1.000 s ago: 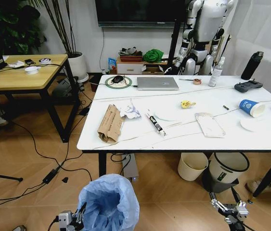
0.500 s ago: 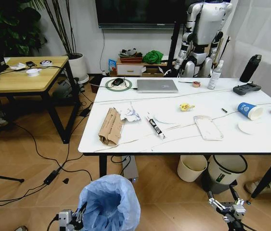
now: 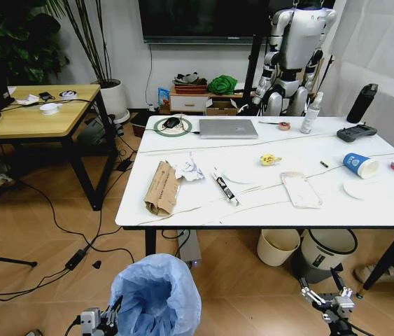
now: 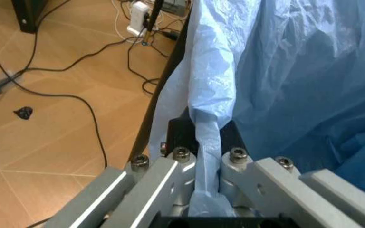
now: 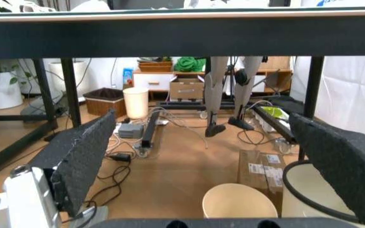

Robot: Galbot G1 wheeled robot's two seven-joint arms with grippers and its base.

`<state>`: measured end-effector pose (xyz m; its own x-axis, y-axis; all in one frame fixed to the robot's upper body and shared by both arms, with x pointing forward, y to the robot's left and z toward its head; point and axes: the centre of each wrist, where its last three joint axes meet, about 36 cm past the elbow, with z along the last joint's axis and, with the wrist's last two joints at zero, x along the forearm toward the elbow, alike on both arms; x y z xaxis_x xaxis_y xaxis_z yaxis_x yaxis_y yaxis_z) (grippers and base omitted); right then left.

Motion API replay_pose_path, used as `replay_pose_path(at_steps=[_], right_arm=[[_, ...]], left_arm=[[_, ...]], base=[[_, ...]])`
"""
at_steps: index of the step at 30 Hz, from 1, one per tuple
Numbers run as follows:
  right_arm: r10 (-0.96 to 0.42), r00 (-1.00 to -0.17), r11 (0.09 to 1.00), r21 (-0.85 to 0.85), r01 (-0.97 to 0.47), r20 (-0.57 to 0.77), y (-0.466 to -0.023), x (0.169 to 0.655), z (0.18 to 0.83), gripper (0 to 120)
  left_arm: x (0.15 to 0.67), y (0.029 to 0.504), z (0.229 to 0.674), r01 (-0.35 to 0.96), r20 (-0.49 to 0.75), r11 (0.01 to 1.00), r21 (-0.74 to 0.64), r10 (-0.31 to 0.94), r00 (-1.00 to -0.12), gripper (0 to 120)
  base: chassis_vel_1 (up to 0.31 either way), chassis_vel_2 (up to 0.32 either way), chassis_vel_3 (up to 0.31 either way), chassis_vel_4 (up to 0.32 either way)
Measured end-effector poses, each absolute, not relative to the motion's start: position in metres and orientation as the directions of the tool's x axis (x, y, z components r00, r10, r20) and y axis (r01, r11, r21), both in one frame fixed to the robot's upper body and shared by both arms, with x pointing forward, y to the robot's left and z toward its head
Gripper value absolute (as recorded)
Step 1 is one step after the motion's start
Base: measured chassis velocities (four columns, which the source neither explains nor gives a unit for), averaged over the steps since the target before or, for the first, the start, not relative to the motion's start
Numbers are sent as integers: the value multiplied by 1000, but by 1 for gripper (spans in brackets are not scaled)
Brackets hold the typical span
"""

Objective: Pick up the trash bin and place the trash from the table into it.

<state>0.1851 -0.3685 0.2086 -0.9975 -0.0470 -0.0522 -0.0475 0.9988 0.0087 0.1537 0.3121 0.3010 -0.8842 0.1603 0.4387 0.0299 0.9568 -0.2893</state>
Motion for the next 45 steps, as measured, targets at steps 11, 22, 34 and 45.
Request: replay_pose_path(at_steps=[11,22,34,45], right_arm=[[-35,-997,999,28,-37,-63,-376,179,211,100],[-43,-995,998,34,-47,-93,-385,185,222,100],[-43,-996,998,43,-46,-75,-380,175,211,100],[-37,-997,998,46,-40,-61,-380,177,207,100]], left_arm=[[148,303,298,2,404,958,-286,123,-906,0],[132,303,295,-24,409,960,-279,96,-907,0],[128,301,281,-35,390,947,-319,97,-915,0],[140,314,275,-34,361,947,-318,88,-928,0]], base=[[0,0,0,0],[0,0,0,0],[0,0,0,0],[0,0,0,0]])
